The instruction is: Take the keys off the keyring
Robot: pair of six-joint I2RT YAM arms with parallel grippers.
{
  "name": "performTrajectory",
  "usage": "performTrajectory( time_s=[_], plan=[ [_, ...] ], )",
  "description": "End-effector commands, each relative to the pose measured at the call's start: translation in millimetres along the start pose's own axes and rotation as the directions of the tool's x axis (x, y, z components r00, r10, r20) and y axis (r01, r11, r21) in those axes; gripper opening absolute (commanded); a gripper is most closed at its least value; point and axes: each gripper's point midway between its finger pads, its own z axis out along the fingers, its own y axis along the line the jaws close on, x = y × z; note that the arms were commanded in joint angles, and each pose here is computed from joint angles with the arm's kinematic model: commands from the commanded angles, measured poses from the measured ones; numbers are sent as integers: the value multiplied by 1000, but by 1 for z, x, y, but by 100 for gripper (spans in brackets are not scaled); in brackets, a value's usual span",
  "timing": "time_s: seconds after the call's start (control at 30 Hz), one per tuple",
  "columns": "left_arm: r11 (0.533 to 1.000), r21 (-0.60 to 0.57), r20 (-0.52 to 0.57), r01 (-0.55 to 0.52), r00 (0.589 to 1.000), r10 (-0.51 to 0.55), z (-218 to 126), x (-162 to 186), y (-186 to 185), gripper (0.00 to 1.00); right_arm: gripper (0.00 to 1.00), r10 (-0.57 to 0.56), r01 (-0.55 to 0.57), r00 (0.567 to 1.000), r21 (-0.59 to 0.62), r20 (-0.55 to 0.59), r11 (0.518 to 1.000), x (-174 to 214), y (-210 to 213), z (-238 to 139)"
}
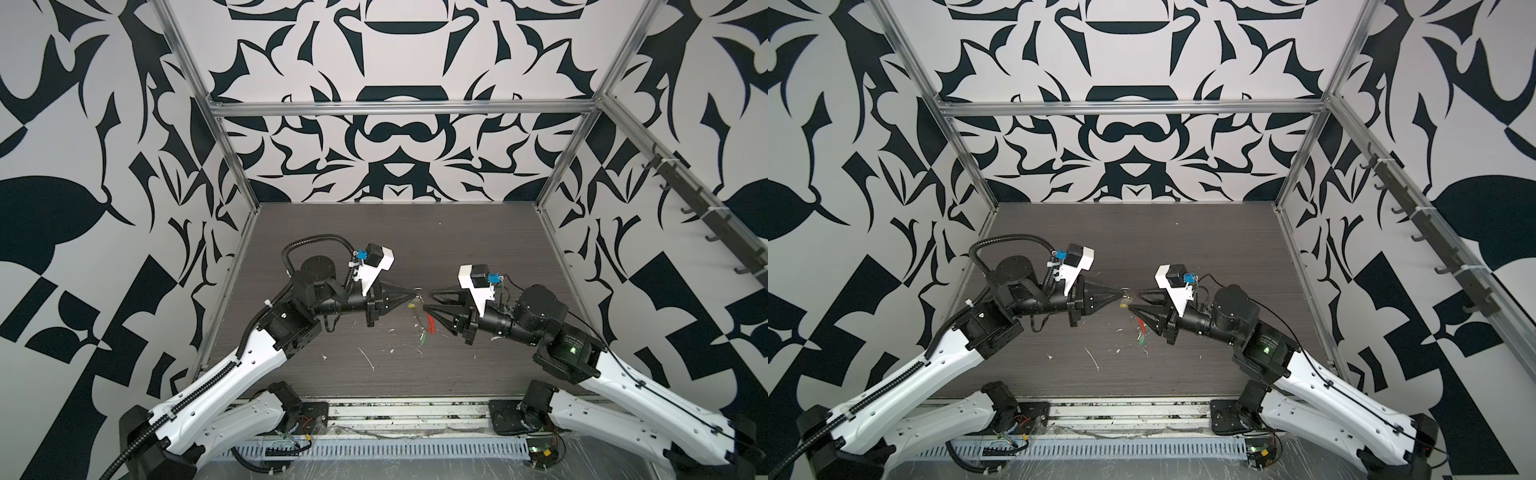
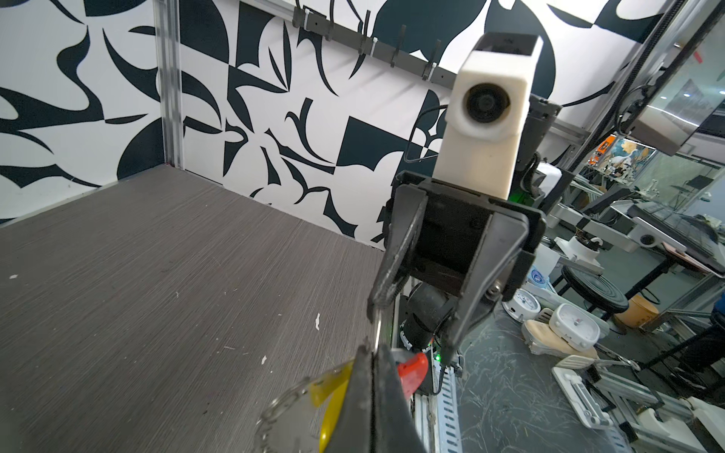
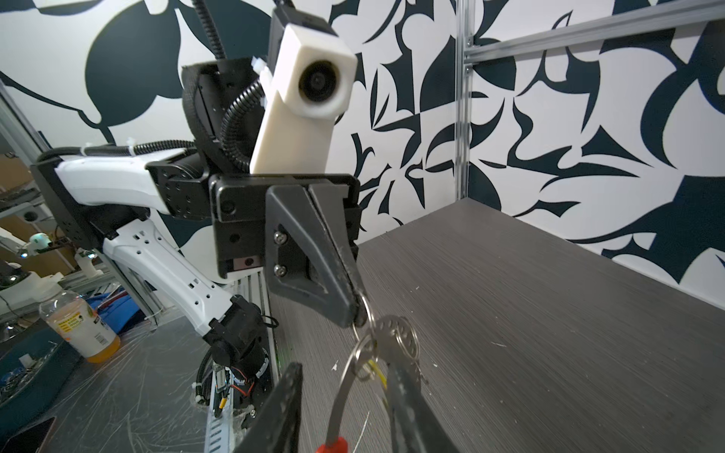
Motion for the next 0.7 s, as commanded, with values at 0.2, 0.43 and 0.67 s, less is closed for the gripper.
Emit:
performTrajectory(
  time_s=[0.2,0.43,0.67],
  plan=[
    [998,57,26,-31,999,29,-4,-6,-14,0,32,-34,39,994,-40,106,998,-39,12,0],
    [998,58,23,-26,999,24,-4,-4,-13,0,31,-34,37,992,-16,125,999,-43,8,-2],
    [998,59,25,-26,999,24,-4,-5,-13,0,17,-24,27,994,-32,107,999,-41,9,2]
  ],
)
